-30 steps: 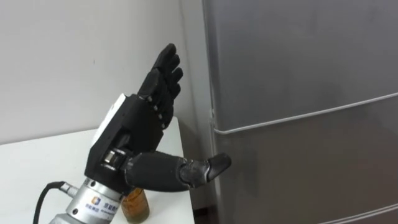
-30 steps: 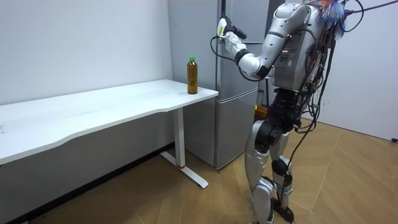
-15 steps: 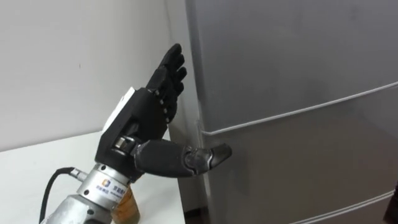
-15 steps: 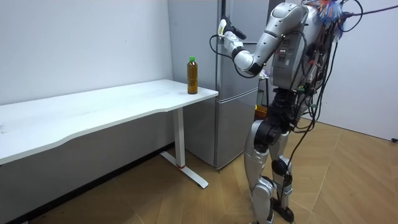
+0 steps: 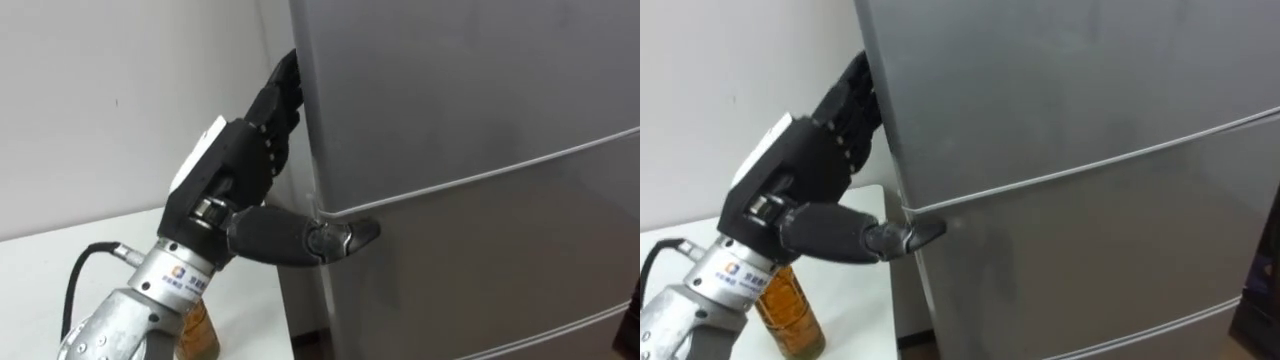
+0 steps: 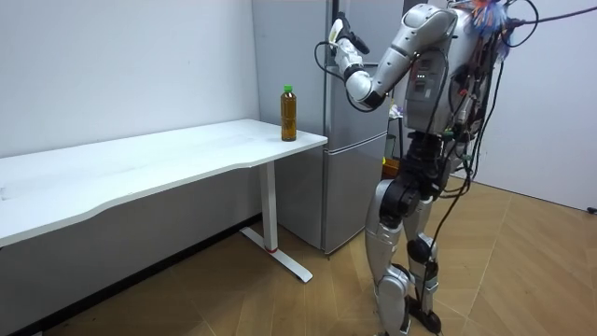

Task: Put the bottle in the upper fridge

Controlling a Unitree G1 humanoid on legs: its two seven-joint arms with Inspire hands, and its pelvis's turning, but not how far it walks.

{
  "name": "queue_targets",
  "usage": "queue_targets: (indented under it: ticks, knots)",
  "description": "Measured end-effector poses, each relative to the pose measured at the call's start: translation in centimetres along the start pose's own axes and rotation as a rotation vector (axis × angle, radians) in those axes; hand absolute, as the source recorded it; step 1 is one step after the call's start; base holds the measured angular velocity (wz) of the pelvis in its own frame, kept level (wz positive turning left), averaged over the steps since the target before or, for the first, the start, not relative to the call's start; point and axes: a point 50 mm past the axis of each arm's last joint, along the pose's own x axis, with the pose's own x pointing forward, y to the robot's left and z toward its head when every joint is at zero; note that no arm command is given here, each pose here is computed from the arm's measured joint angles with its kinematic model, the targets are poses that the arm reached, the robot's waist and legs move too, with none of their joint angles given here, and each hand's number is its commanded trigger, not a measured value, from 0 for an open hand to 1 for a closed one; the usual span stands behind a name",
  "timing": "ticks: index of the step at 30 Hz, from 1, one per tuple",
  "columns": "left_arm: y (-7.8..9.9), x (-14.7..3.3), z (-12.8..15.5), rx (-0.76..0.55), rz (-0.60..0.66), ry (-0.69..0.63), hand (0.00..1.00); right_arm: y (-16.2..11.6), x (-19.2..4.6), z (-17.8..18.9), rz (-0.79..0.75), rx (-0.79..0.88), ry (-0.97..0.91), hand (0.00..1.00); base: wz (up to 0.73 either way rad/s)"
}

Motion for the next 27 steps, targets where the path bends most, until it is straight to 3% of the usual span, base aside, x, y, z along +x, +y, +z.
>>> queue_targets:
  ticks: [7,27]
  knots:
    - [-0.6,0.2,0.2,0.058,-0.024,0.003,0.0,0.0,0.2,0.4,-0.016,-0.027,0.011,0.0,0.06]
    - [-2.6,0.5,0.3,-0.049,-0.059,-0.03,0.0,0.2,0.4,1.7,-0.019,-0.138,0.018,0.0,0.04]
